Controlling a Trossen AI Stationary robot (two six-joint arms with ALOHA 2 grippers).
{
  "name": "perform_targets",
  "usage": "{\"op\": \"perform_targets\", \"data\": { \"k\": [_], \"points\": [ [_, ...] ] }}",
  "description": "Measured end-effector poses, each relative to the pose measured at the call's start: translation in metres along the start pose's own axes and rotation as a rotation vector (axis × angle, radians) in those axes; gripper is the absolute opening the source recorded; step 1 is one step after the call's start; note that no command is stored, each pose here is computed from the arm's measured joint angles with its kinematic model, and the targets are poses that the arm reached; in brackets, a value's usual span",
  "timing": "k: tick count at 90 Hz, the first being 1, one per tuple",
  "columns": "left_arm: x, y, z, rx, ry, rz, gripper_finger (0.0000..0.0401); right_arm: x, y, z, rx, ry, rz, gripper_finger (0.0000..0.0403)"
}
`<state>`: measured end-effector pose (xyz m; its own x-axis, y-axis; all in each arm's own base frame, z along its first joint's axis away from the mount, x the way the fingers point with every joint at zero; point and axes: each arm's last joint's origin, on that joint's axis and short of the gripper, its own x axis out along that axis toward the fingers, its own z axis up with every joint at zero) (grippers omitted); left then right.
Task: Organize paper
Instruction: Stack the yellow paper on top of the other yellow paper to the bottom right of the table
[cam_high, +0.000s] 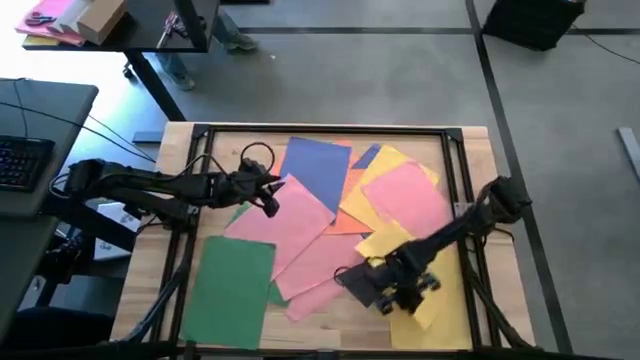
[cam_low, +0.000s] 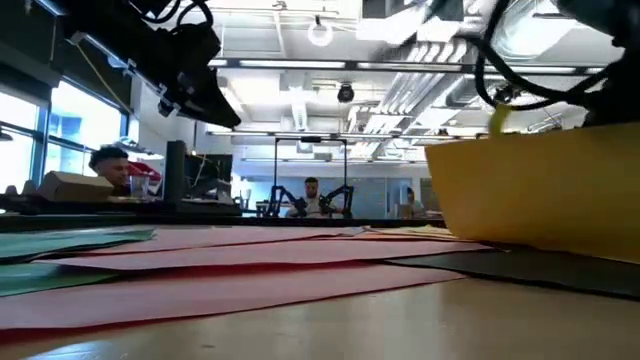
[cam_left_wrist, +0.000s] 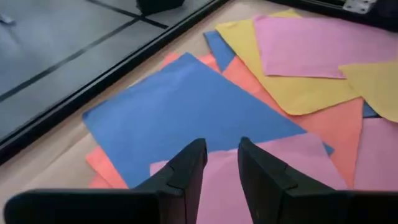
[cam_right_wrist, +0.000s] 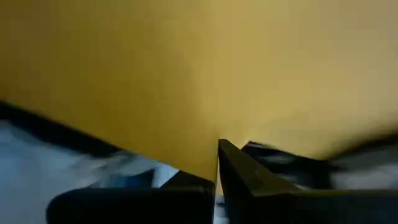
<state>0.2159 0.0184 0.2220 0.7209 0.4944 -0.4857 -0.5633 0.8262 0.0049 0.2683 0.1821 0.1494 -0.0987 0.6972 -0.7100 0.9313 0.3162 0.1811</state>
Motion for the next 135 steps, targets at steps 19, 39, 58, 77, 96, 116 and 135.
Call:
{"op": "perform_targets", "data": {
  "k": [19,39,58,77,96,116,135],
  "points": [
    [-0.002,-0.005,0.001,0.009,-0.017,-0.028,0.0085,0.008,0.011,0.001,0.032,-0.108,0.226,0.0],
    [-0.005,-0.011,-0.002,0.036,-0.008,-0.068,0.0085,0.008,0.011,0.003,0.075,-0.165,0.253,0.0],
    [-0.01,-0.018,-0.004,0.067,-0.006,-0.107,0.0085,0.012,0.006,0.0,0.139,-0.153,0.211,0.0],
    [-0.014,-0.025,-0.007,0.093,-0.006,-0.139,0.0085,0.009,0.01,0.0,0.081,-0.223,0.254,0.0036],
    [-0.015,-0.027,-0.012,0.126,0.032,-0.139,0.0085,0.002,0.015,0.002,0.035,-0.267,0.255,0.0128],
    [-0.008,-0.028,-0.023,0.139,0.118,-0.106,0.0085,-0.018,0.025,0.009,-0.117,-0.416,0.211,0.0201],
    [0.01,-0.043,-0.034,0.152,0.144,-0.124,0.0085,-0.048,0.03,0.032,-0.424,-0.734,0.078,0.0224]
  ]
}}
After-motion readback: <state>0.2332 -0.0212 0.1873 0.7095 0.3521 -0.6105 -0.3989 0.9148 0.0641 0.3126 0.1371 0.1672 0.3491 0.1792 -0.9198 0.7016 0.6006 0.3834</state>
